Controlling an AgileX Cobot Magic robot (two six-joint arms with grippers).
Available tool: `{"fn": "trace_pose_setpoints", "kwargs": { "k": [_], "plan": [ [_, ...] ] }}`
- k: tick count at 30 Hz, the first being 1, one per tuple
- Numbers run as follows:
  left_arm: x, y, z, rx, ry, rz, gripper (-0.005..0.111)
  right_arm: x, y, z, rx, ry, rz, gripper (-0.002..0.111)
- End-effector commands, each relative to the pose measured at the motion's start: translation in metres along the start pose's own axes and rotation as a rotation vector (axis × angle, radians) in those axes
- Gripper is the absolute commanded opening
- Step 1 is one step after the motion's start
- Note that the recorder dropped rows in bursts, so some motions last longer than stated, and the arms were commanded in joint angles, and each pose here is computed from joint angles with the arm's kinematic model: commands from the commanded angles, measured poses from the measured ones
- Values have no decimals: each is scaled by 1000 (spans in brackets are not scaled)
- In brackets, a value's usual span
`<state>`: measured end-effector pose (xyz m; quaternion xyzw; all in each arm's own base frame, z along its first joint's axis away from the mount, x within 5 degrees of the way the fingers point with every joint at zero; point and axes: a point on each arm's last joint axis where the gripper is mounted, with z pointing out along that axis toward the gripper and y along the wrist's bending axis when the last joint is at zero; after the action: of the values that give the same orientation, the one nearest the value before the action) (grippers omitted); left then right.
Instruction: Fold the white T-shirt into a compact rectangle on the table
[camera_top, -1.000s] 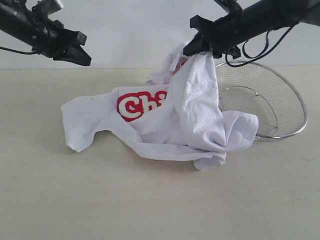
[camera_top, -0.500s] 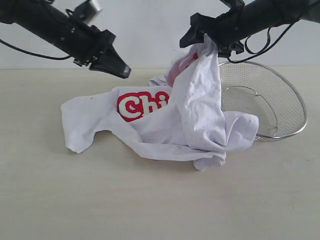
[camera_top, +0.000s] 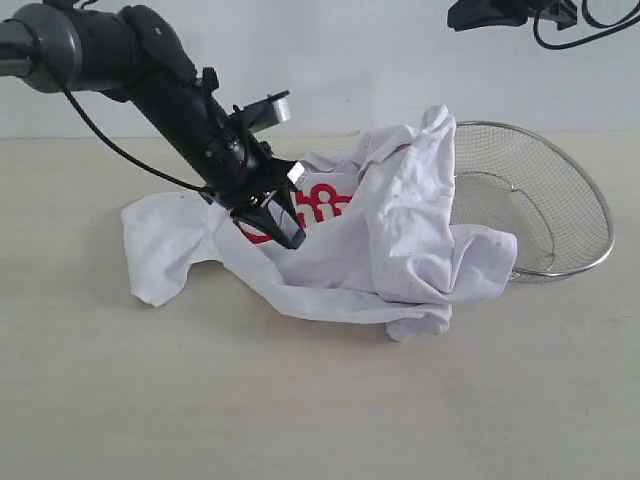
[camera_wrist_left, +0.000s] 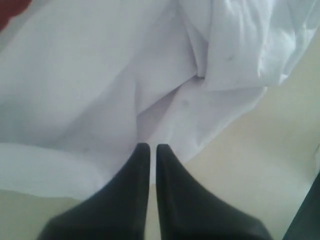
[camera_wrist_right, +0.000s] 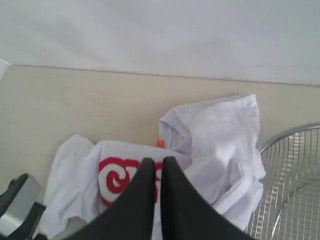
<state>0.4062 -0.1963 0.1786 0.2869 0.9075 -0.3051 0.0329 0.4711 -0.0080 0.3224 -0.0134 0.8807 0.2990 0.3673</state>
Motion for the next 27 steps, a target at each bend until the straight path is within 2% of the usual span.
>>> {"fn": "trace_pose_setpoints", "kwargs": {
  "k": [1,6,11,15,19,27],
  "plan": [
    [0,-6,17,7,40,-11,5,6,13,-14,-37,96,-58,0],
    [1,-10,28,12,64,-19,5,8,10,-18,-46,126,-52,0],
    [6,-1,45,14,118,-60,5,9,12,-27,-45,152,-68,0],
    [6,7,54,-6,111,-80,5,8,18,-38,-14,164,-111,0],
    [9,12,58,-29,132,-85,5,22,-2,-34,140,262,-76,0],
    [21,22,54,-154,262,-64,5,56,-56,-24,266,301,17,0]
  ]
}}
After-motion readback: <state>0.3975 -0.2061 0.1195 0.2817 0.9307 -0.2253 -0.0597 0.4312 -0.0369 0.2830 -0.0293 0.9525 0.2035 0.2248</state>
